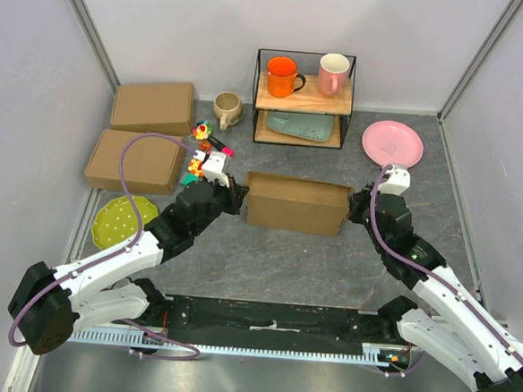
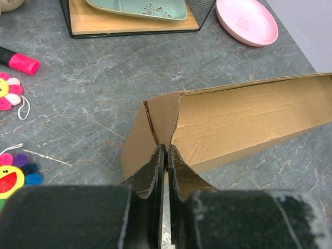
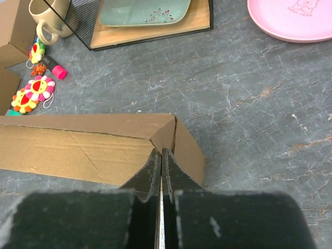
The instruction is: Fold the paper box
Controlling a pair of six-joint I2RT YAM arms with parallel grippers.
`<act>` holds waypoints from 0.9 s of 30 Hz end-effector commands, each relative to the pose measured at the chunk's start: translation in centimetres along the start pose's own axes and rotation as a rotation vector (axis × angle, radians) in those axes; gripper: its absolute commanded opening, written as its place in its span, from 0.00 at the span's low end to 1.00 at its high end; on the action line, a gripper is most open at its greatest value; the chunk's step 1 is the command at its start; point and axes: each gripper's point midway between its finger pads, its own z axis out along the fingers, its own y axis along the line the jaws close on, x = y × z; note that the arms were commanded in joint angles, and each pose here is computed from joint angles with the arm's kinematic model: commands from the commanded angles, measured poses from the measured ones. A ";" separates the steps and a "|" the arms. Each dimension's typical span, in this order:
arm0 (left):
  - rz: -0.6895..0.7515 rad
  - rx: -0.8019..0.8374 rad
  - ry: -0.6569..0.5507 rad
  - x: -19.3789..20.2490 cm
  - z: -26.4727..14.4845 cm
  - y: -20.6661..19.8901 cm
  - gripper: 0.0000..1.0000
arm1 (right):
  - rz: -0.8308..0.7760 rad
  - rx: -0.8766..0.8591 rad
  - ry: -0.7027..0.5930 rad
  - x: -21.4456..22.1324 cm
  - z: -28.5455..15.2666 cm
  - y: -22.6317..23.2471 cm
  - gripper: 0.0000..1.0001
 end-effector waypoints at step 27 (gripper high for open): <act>0.110 -0.017 -0.009 -5.2 -0.2 -0.3 0.33 | -0.055 0.053 0.174 4.7 -0.1 -1.6 0.00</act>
